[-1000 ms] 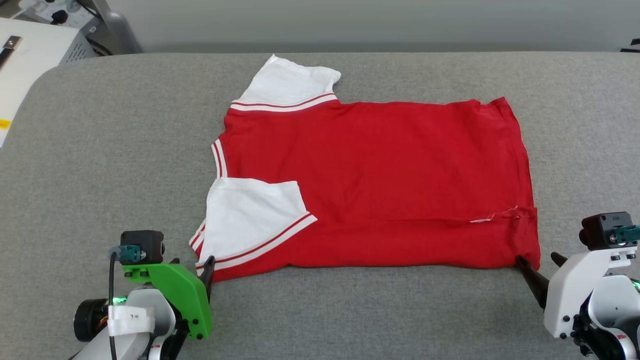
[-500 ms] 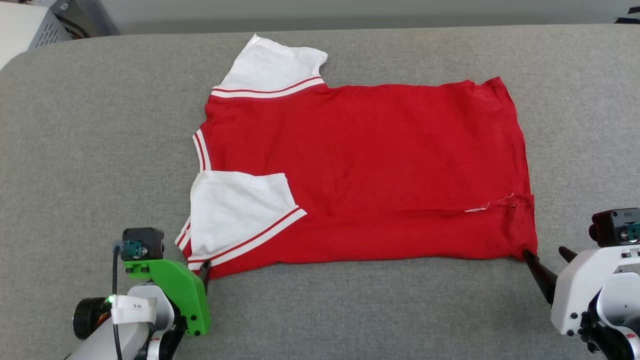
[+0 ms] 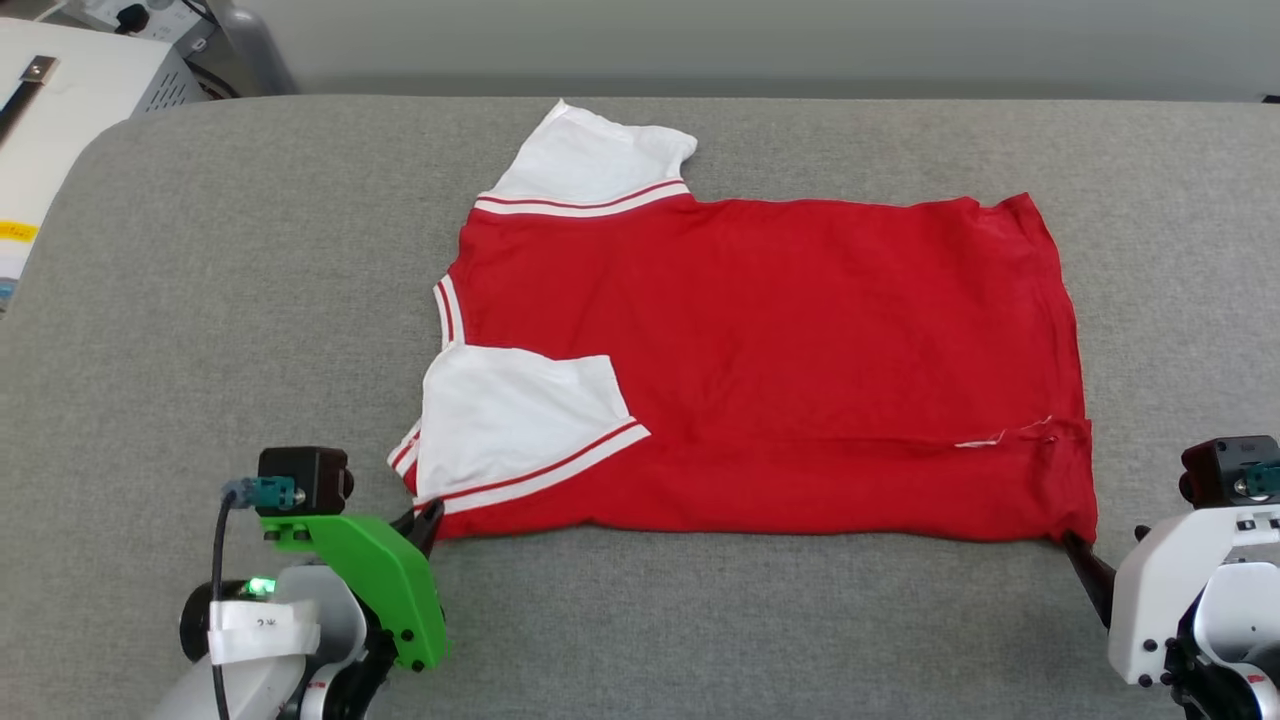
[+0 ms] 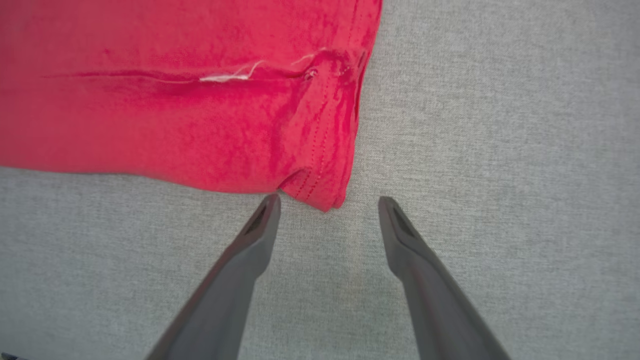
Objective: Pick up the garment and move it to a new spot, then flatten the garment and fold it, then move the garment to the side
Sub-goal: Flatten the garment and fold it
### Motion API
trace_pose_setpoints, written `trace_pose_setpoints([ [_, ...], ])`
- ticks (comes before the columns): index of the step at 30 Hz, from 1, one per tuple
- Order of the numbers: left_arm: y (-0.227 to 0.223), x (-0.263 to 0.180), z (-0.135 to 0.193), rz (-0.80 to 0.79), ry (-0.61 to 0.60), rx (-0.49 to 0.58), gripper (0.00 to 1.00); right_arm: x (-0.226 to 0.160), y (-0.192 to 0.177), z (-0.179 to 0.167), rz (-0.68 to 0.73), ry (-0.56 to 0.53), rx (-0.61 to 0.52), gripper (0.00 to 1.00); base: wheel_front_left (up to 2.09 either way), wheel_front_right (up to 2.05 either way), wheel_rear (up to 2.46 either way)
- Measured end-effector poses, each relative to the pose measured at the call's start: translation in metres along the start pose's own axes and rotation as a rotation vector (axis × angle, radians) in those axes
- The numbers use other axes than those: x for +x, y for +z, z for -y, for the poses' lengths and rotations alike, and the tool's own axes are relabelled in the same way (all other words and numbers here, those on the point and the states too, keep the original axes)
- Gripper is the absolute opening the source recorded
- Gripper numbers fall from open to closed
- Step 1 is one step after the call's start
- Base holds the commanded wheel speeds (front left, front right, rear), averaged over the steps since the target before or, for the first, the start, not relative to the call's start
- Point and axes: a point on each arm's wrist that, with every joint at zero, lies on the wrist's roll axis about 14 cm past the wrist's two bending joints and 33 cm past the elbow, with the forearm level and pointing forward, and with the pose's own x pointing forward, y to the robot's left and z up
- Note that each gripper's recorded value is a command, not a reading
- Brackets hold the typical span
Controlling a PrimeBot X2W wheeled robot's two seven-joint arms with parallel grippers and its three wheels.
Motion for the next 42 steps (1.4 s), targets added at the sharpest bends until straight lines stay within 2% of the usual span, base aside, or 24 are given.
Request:
trace_pose_setpoints([
  [6,0.023,-0.014,0.009,0.068,-0.022,0.014,0.0,0.014,-0.007,0.001,-0.048,-0.019,0.012,1.0,0.0,0.0,0.0],
  [18,0.014,-0.01,0.006,0.021,-0.011,0.008,0.0,0.044,-0.016,-0.001,-0.105,-0.016,0.069,1.0,0.0,0.0,0.0],
  [20,0.01,-0.009,0.004,0.005,-0.006,0.009,0.0,0.047,-0.017,-0.002,-0.113,-0.012,0.074,0.71,0.0,0.0,0.0],
  [21,0.007,-0.008,0.003,-0.004,-0.004,0.009,0.0,0.048,-0.018,-0.002,-0.116,-0.012,0.075,0.21,0.0,0.0,0.0],
  [22,0.006,-0.008,0.003,-0.009,-0.003,0.01,0.0,0.049,-0.018,-0.002,-0.118,-0.011,0.075,0.0,0.0,0.0,0.0],
  [32,0.002,-0.012,-0.001,-0.014,0.011,0.015,0.0,0.042,-0.012,0.005,-0.091,-0.023,0.073,0.0,0.0,0.0,0.0],
  [42,-0.017,-0.028,0.001,-0.043,0.011,0.023,0.0,0.01,-0.016,0.018,-0.091,-0.04,0.053,0.0,0.0,0.0,0.0],
])
